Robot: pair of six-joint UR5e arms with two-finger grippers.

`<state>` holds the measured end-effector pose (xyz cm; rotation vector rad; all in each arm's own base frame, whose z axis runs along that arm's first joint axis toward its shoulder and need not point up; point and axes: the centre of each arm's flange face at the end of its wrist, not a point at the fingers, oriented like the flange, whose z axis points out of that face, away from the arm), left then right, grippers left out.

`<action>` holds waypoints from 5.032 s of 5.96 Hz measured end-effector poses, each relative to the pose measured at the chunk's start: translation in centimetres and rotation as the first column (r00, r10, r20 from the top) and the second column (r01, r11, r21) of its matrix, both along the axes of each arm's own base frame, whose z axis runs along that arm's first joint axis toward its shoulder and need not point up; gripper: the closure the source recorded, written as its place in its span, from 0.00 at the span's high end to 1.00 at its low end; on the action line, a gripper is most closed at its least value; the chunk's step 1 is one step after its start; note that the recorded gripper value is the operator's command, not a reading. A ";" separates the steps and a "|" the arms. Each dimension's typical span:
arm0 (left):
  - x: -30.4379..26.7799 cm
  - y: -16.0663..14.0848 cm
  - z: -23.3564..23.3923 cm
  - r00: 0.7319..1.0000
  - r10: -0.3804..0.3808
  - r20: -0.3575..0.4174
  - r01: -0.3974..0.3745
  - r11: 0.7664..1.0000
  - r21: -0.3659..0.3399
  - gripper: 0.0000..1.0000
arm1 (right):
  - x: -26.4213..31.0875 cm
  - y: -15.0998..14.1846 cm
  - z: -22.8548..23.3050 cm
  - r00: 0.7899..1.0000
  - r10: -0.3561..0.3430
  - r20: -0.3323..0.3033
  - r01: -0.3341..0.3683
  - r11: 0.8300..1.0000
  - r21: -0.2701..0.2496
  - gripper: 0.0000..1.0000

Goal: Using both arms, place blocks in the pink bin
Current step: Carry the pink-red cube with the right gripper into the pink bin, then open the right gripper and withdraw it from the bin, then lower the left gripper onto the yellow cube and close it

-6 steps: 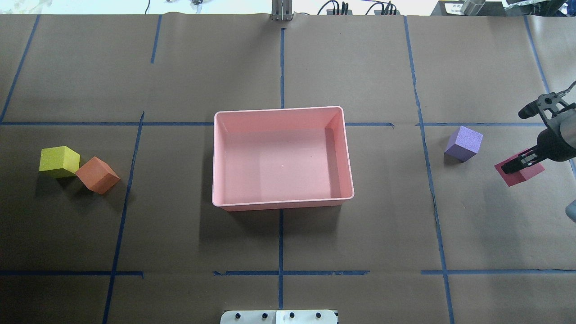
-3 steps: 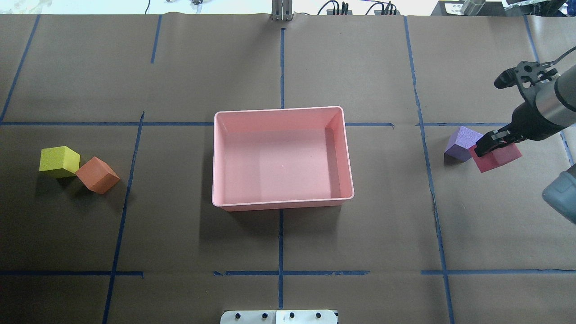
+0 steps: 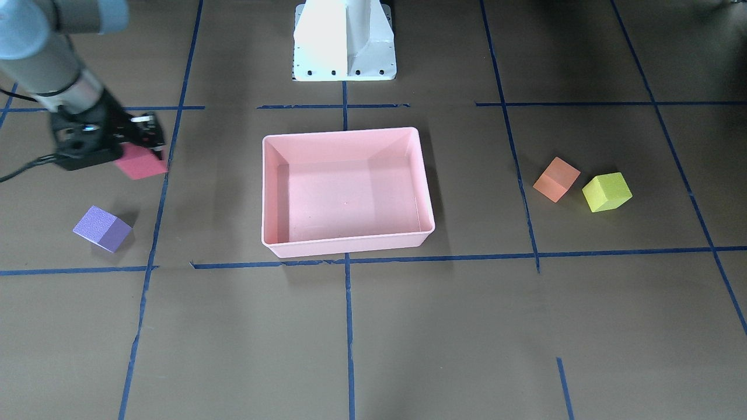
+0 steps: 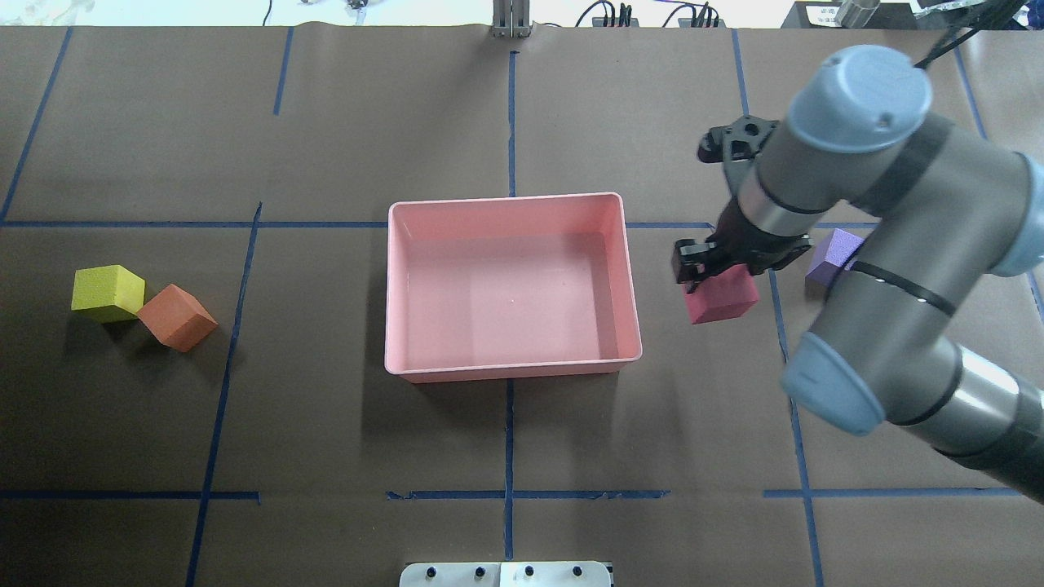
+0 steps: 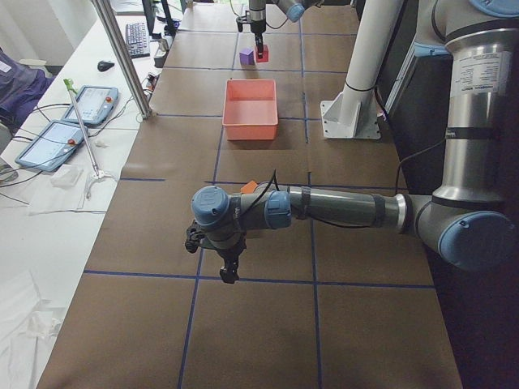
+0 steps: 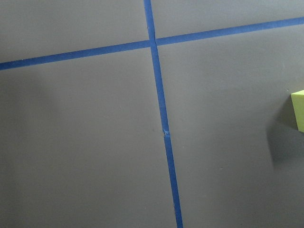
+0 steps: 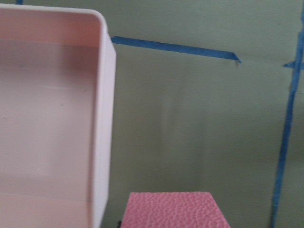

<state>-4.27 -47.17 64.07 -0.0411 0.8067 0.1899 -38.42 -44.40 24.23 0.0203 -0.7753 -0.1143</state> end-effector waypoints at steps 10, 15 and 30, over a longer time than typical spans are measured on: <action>0.3 -1.8 -1.9 1.000 0.006 0.002 -0.006 0.998 0.057 1.00 | -8.4 -0.5 -6.4 0.995 0.098 0.005 -0.098 0.995 -0.021 0.99; 4.2 -3.9 -5.2 0.997 -0.064 -0.039 0.072 0.965 0.252 1.00 | 6.6 -7.5 2.0 0.999 -0.040 -0.016 0.042 0.990 0.131 1.00; 29.7 0.0 -4.8 0.962 -0.274 0.011 0.274 0.957 -0.095 0.48 | 36.8 -5.2 27.1 0.942 -0.306 -0.140 0.334 0.899 0.282 0.99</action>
